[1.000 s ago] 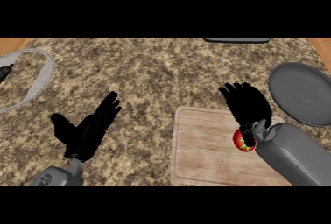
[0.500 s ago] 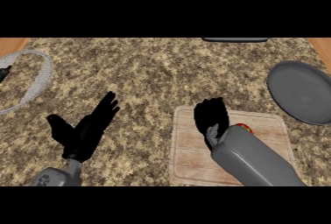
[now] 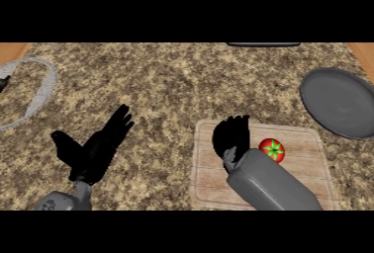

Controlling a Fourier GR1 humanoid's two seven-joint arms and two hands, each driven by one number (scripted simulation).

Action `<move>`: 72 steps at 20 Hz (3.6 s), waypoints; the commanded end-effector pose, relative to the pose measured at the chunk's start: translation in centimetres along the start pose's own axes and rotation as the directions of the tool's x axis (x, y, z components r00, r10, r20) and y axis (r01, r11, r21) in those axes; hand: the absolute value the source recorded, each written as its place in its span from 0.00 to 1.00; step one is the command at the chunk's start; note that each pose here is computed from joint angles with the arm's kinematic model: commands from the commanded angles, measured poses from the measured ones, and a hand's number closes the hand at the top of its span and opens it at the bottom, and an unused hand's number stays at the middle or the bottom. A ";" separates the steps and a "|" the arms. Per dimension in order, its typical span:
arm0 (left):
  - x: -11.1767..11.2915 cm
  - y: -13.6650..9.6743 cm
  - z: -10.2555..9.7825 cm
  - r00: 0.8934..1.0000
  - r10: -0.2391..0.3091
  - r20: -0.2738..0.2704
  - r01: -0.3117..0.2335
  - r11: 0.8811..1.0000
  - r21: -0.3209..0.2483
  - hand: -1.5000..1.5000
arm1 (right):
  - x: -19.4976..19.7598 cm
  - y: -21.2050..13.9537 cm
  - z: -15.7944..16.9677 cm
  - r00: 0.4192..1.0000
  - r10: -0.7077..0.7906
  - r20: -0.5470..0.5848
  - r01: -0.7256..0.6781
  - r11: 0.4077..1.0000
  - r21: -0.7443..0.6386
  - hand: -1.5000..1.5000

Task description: Pick the tomato from the cutting board and place it in the pan

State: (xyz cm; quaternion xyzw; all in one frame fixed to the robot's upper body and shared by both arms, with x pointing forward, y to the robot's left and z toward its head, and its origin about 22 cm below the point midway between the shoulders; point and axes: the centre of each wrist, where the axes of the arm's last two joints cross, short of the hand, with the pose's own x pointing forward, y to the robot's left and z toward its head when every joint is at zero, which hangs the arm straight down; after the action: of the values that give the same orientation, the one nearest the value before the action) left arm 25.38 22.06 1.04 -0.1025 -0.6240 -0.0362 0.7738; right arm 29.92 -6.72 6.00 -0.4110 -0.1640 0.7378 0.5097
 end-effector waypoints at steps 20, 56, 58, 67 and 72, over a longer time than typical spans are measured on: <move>0.1 -0.7 -0.1 1.000 0.005 0.001 -0.005 1.000 -0.003 0.50 | -2.7 5.4 -2.2 0.969 0.125 -0.213 -0.133 0.991 -0.021 1.00; 0.2 -1.7 -0.6 1.000 -0.020 0.023 0.020 1.000 -0.007 0.50 | -14.2 9.3 9.6 0.402 -0.753 0.521 0.817 0.038 -0.576 1.00; 0.8 -1.7 -0.9 1.000 -0.002 0.014 0.002 1.000 0.006 0.50 | -16.8 9.8 7.9 0.343 -0.766 0.543 0.835 -0.016 -0.550 1.00; 0.6 0.3 1.0 1.000 -0.007 0.006 0.007 1.000 -0.010 0.50 | -21.4 11.4 -1.3 0.524 -0.745 0.414 0.702 0.101 -0.705 1.00; 0.6 -0.3 -0.4 1.000 -0.007 0.005 0.007 1.000 -0.007 0.50 | -24.9 11.6 -6.0 0.523 -0.765 0.376 0.616 0.035 -0.787 1.00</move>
State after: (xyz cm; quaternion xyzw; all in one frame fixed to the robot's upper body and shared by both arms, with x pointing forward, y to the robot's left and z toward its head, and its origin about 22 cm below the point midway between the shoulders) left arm 25.60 21.56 1.79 -0.1046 -0.6272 -0.0395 0.7708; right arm 28.58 -32.56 6.83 -0.4868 -0.6536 0.1876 0.5483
